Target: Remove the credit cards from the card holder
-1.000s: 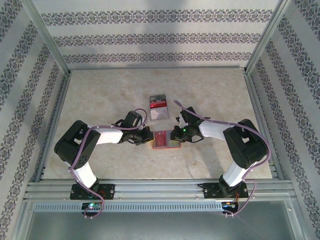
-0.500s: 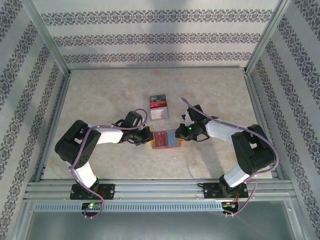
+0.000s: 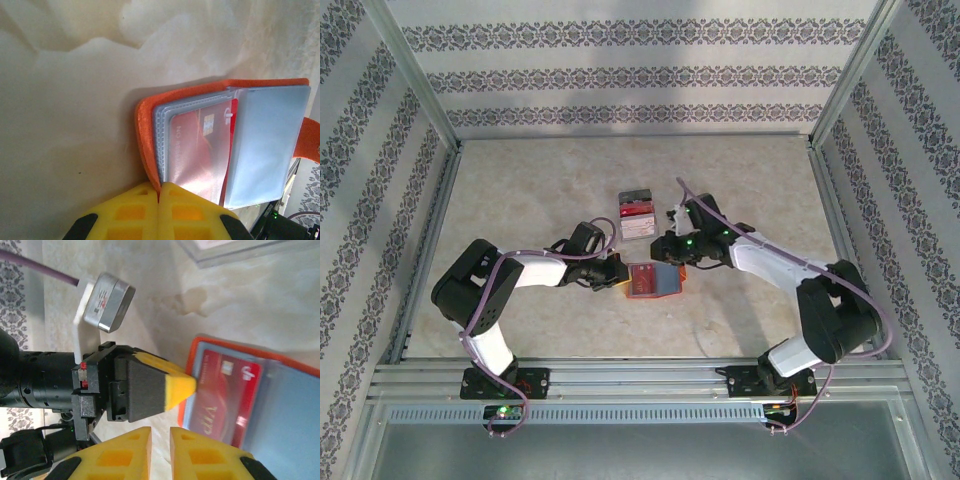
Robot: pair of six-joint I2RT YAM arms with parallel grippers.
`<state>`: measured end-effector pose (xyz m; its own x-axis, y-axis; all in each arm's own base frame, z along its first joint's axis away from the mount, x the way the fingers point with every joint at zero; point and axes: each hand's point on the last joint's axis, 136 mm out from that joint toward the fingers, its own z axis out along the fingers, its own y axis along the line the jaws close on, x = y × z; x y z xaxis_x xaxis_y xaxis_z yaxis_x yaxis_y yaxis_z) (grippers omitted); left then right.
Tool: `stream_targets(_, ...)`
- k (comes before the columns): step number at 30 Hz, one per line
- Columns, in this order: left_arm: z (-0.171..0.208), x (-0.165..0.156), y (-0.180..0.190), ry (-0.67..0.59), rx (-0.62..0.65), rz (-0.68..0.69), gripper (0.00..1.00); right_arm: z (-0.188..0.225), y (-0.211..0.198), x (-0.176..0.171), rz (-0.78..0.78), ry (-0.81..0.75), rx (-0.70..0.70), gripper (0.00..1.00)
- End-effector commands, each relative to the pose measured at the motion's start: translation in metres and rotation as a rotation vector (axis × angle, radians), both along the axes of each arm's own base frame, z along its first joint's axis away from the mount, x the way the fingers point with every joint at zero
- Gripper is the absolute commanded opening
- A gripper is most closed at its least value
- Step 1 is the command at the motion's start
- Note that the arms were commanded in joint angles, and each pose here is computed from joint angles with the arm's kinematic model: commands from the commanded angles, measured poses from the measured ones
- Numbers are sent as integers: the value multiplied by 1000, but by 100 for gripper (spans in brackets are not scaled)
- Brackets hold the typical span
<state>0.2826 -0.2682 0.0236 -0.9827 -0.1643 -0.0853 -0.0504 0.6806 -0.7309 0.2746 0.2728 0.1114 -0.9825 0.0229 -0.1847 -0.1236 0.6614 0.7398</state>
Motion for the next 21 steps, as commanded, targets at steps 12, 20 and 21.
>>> stream_targets(12,-6,-4,5,18,25,18,0,-70,5,-10,4,125,-78,17)
stream_targets(20,-8,-4,7,26,39,24,0,-80,-12,-10,-25,133,-110,18)
stream_targets(21,-9,-4,8,28,41,25,0,-82,-13,-11,-26,136,-113,18)
